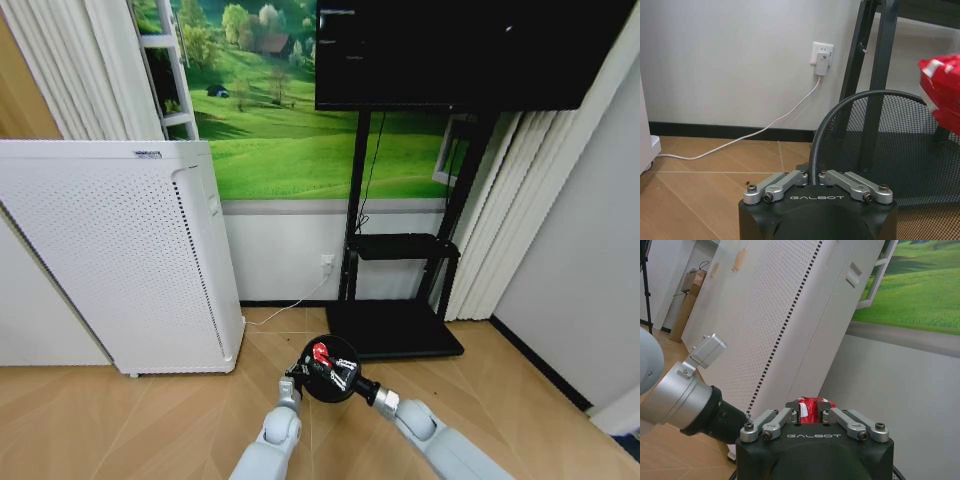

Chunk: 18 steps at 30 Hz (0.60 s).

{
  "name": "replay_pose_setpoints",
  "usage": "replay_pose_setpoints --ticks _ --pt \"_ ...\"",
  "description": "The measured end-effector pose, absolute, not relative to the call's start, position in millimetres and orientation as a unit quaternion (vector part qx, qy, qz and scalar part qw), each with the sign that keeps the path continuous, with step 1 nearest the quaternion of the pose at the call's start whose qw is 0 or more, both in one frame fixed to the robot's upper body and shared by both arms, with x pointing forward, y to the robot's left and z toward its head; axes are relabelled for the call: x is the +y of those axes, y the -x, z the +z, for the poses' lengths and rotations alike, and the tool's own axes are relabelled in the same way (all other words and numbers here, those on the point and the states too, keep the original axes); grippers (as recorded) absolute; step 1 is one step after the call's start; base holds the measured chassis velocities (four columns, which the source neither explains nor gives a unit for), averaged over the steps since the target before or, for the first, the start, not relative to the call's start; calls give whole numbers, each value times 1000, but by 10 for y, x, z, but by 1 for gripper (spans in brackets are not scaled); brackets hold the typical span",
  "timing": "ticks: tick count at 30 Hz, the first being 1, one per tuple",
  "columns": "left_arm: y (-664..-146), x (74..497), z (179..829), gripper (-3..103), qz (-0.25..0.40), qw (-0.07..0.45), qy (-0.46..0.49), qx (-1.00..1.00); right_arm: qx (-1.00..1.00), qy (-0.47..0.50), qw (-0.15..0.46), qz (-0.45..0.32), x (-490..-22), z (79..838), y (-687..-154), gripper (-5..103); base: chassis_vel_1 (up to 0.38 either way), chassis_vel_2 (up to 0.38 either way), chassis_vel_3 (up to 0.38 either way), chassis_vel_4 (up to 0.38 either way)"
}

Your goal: Pick up the trash bin and place the garbage on the floor into it.

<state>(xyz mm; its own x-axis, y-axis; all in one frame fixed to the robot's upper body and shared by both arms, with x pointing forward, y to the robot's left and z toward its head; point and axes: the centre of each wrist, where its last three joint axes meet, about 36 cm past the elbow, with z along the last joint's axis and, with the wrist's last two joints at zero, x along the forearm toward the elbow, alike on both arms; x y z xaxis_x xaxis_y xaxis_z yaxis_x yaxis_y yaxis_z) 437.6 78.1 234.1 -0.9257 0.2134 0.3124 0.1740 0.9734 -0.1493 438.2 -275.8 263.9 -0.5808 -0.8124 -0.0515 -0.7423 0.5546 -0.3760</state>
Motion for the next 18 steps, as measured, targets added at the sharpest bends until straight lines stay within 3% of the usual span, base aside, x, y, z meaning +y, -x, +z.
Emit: replay_pose_setpoints --ticks 3,4,9,11,13,15,17,18 --pt "-4383 830 2353 3 59 164 97 -980 878 438 100 -163 -2840 2590 -4360 33 0 0 0 0" --pt "-4383 830 2353 3 59 164 97 -980 878 438 100 -163 -2840 2590 -4360 33 0 0 0 0" --pt "-4397 882 2376 3 60 162 95 -980 882 431 97 -164 -2875 2563 -4385 55 0 0 0 0" --pt "-4398 876 2386 3 61 161 95 -980 882 430 97 -164 -2871 2564 -4388 55 0 0 0 0" --pt "-4385 853 2408 3 65 160 95 -980 884 427 99 -164 -2859 2567 -4387 71 0 0 0 0" --pt "-4375 848 2418 3 67 160 95 -980 885 425 100 -163 -2854 2567 -4379 71 0 0 0 0" --pt "-4353 860 2437 3 70 160 93 -980 890 413 103 -165 -2845 2586 -4361 82 0 0 0 0" --pt "-4353 860 2437 3 70 160 93 -980 890 413 103 -165 -2845 2586 -4361 82 0 0 0 0"
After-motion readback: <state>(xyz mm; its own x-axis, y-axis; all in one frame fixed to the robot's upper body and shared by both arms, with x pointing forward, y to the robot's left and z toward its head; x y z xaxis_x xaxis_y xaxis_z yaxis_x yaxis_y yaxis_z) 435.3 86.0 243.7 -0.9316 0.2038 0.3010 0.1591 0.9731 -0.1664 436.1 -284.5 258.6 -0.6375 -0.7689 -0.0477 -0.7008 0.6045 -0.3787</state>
